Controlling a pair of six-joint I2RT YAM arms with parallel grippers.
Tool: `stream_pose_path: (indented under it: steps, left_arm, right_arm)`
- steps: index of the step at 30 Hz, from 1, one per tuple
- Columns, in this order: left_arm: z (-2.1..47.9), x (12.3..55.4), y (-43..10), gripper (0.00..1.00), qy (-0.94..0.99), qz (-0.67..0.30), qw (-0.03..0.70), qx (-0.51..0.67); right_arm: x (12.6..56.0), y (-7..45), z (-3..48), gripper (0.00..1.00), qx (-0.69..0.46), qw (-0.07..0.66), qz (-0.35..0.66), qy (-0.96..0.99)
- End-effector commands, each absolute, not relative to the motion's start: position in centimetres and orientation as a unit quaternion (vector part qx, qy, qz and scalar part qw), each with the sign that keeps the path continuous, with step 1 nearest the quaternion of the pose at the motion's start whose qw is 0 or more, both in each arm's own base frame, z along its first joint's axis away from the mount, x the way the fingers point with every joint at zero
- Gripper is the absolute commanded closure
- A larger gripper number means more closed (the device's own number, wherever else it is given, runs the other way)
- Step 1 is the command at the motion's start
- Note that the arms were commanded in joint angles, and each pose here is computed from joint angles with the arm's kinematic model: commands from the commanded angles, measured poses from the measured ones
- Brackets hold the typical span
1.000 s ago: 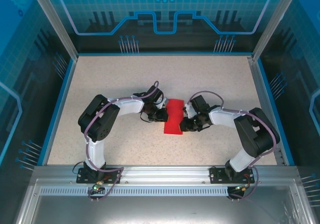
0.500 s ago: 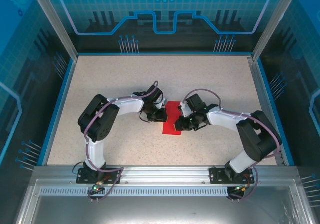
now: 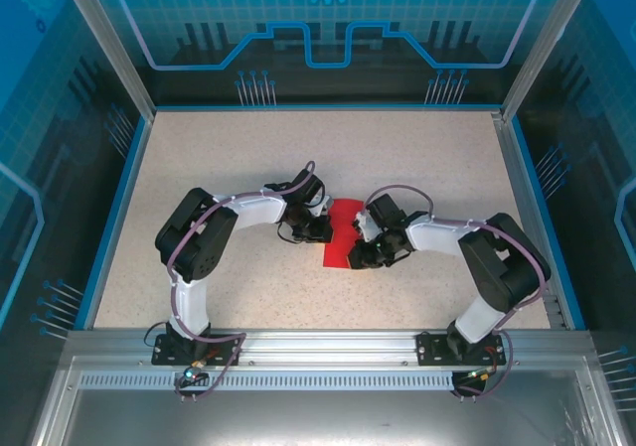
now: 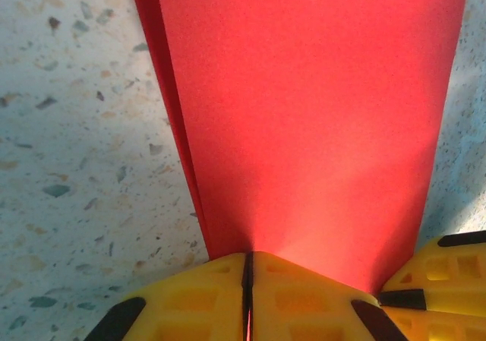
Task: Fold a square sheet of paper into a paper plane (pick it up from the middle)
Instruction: Fold the square sheet of paper in half at the center of the table.
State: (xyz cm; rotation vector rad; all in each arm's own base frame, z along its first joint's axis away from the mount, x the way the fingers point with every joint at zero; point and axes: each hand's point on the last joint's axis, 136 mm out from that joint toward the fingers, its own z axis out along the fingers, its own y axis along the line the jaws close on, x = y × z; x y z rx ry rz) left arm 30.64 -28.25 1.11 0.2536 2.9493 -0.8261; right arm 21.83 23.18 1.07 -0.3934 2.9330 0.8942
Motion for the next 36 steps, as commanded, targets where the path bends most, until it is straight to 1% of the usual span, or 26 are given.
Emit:
stream_pose_path:
  steps: [1, 5, 8, 16, 20, 25, 28, 32, 34, 36]
  left_arm:
    - [-2.7, 28.3, -24.5, 0.9, 0.98, -0.187, -0.026, 0.065]
    - [-2.5, 28.5, -24.6, 0.9, 0.979, -0.189, -0.026, 0.065]
    - [-2.1, 28.8, -25.1, 0.89, 0.978, -0.198, -0.022, 0.067]
    - [1.0, 30.3, -26.8, 0.83, 0.971, -0.229, 0.002, 0.073]
    - [3.4, 31.4, -27.6, 0.8, 0.966, -0.246, 0.025, 0.078]
    - [5.9, 32.2, -28.2, 0.75, 0.961, -0.26, 0.046, 0.081]
    - [6.7, 32.0, -27.6, 0.7, 0.964, -0.247, 0.051, 0.08]
    - [7.2, 30.9, -26.1, 0.57, 0.971, -0.226, 0.048, 0.063]
    - [7.2, 30.1, -25.8, 0.5, 0.971, -0.231, 0.043, 0.044]
    - [7.2, 29.3, -25.7, 0.46, 0.97, -0.238, 0.039, 0.024]
  right_arm:
    - [18.7, 20.7, -0.5, 0.84, -0.122, -0.026, 0.252, 0.96]
    - [18.2, 20.0, -0.2, 0.84, -0.12, -0.026, 0.247, 0.961]
    - [18.5, 20.0, 0.6, 0.84, -0.116, -0.016, 0.256, 0.96]
    - [23.4, 22.4, 5.3, 0.84, -0.097, 0.066, 0.329, 0.937]
    - [25.3, 23.0, 5.8, 0.83, -0.096, 0.086, 0.332, 0.934]
    - [27.0, 23.4, 5.2, 0.83, -0.09, 0.097, 0.334, 0.933]
    - [27.2, 23.3, 4.4, 0.83, -0.093, 0.091, 0.324, 0.937]
    - [27.0, 22.9, 2.9, 0.84, -0.09, 0.081, 0.315, 0.941]
    - [26.8, 22.8, 2.3, 0.84, -0.086, 0.076, 0.313, 0.943]
    - [26.4, 22.7, 1.9, 0.84, -0.086, 0.071, 0.311, 0.944]
